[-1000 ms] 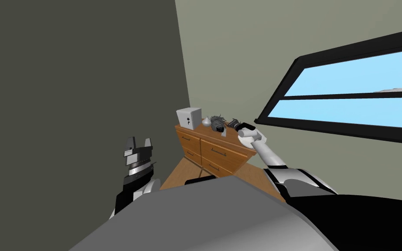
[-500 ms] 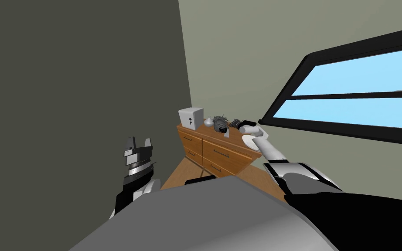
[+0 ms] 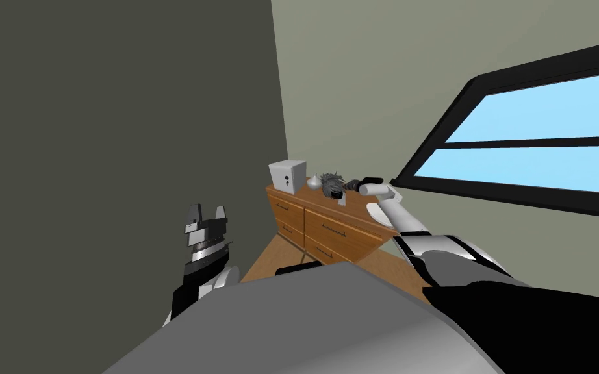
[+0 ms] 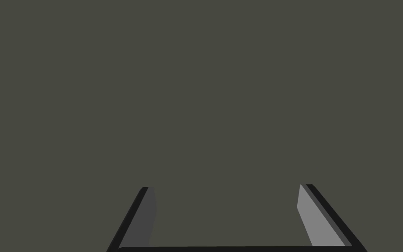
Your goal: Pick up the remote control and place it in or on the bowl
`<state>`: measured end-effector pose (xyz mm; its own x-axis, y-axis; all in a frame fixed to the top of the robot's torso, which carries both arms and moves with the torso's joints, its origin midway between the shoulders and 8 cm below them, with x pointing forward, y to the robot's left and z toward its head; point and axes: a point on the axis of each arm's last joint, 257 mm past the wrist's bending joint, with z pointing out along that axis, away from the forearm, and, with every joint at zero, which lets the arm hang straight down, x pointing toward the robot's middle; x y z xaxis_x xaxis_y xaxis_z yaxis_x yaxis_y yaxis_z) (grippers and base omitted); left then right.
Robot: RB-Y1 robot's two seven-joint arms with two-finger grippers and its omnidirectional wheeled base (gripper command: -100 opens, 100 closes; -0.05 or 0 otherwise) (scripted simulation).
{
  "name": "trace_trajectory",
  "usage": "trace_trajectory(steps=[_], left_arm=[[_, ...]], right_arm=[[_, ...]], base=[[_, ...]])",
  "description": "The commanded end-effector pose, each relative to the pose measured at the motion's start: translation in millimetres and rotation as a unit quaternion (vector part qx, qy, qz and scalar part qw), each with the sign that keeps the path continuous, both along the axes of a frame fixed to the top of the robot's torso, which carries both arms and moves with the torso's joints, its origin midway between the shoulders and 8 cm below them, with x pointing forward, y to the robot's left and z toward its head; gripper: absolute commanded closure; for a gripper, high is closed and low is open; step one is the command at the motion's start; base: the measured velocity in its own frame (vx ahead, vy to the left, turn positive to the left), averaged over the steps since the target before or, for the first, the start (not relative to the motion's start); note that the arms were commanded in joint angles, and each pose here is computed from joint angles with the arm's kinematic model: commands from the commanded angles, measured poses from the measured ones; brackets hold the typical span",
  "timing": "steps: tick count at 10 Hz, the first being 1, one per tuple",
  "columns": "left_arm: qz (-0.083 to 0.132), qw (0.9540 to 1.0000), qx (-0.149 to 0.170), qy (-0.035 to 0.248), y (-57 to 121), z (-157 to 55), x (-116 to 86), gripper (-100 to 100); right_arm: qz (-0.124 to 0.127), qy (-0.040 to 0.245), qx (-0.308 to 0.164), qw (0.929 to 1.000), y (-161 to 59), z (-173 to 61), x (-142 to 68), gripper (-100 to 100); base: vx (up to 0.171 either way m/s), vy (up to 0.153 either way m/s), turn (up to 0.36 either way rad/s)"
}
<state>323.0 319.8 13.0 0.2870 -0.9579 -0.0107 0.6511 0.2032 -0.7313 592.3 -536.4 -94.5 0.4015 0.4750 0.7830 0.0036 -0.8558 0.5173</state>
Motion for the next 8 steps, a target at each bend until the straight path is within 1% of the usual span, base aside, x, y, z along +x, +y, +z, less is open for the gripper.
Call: trace_trajectory(steps=[1, 2, 3, 4, 5, 6, 7, 8], left_arm=[[0.000, 1.0000, 0.000, 0.000, 0.0, 0.0, 0.0, 0], [0.000, 1.0000, 0.000, 0.000, 0.0, 0.0, 0.0, 0], [0.000, 1.0000, 0.000, 0.000, 0.0, 0.0, 0.0, 0], [0.000, 1.0000, 0.000, 0.000, 0.0, 0.0, 0.0, 0], [0.000, 1.0000, 0.000, 0.000, 0.0, 0.0, 0.0, 0], [0.000, 1.0000, 0.000, 0.000, 0.0, 0.0, 0.0, 0], [0.000, 1.0000, 0.000, 0.000, 0.0, 0.0, 0.0, 0], [0.000, 1.0000, 0.000, 0.000, 0.0, 0.0, 0.0, 0]], right_arm=[[-0.021, 0.012, 0.026, 0.9994, -15.1, 8.6, 0.4, -100], [-0.030, 0.034, 0.033, 0.9984, -22.0, -6.6, -5.1, -100], [-0.032, 0.046, 0.036, 0.9978, -21.8, -12.5, -8.1, -100], [-0.052, 0.048, 0.059, 0.9958, -35.2, 0.4, -7.5, -100], [-0.062, 0.067, 0.066, 0.9936, -41.3, -13.4, -13.7, -100], [-0.063, 0.077, 0.068, 0.9927, -40.9, -18.0, -16.3, -100], [-0.063, 0.081, 0.069, 0.9924, -40.8, -19.6, -17.3, -100], [-0.091, 0.090, 0.094, 0.9873, -57.3, -13.8, -21.9, -100]], base=[[0.041, 0.039, 0.062], [0.035, 0.042, 0.046], [0.011, 0.021, 0.004], [0.025, 0.047, 0.091], [0.033, 0.042, 0.042], [0.016, 0.021, -0.017], [0.002, 0.007, -0.008], [0.022, 0.038, 0.084]])
